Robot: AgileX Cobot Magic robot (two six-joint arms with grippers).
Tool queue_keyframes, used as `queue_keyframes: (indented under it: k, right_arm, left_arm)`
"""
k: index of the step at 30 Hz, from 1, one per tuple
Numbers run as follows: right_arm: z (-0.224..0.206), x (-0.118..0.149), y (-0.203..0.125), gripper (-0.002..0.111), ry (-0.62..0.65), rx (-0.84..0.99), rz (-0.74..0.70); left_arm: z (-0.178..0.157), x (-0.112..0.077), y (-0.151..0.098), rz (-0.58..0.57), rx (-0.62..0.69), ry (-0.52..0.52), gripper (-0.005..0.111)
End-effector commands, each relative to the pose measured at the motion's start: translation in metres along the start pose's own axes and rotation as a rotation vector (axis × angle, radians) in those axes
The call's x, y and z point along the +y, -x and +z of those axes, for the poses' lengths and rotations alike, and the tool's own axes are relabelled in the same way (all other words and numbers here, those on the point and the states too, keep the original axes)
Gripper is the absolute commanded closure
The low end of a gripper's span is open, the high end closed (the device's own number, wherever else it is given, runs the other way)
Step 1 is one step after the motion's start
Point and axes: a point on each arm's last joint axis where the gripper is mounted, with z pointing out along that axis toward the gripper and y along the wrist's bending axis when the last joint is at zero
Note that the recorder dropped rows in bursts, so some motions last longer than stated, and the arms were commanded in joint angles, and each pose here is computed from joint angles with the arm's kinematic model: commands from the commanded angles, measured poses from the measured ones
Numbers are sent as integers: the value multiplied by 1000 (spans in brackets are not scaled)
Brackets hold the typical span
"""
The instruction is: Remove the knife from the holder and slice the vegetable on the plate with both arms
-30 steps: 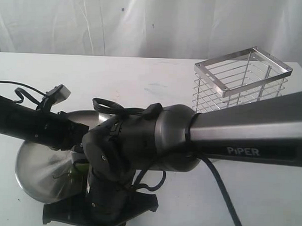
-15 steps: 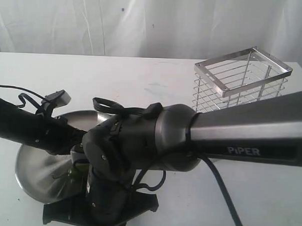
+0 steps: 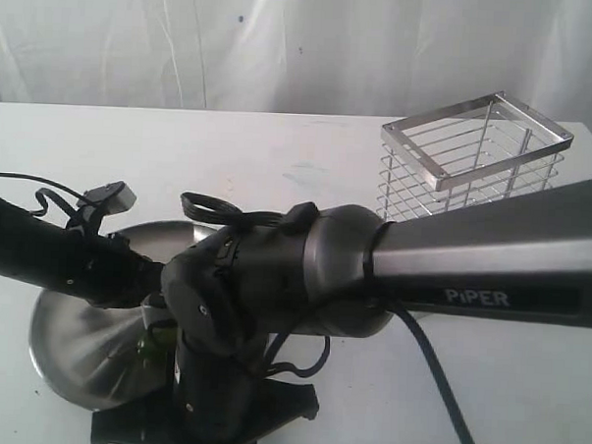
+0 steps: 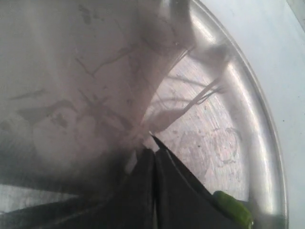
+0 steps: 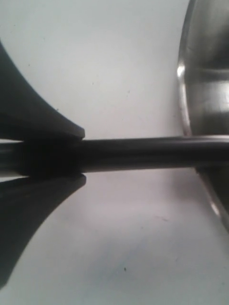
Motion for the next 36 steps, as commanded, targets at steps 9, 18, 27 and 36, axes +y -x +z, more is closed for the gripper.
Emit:
queue_keyframes:
  k: [9,18,27,36]
  right_arm:
    - [-2,-4,-6,108,-39,61,-32]
    - [-3,-4,-6,108,-36,54,-34]
    - [-13,-6,-4,108,-45,18,-58]
    - [-36,-13,9,108,-3,-93,-58]
  left_arm:
    - [0,-3,-2,-4,6,-17,107]
    - [-1,-11,0,-50,-21,-102,107]
    - [-17,-16,13,-47,-103,-84,107]
    - [-46,-22,25,10,-179,-72,107]
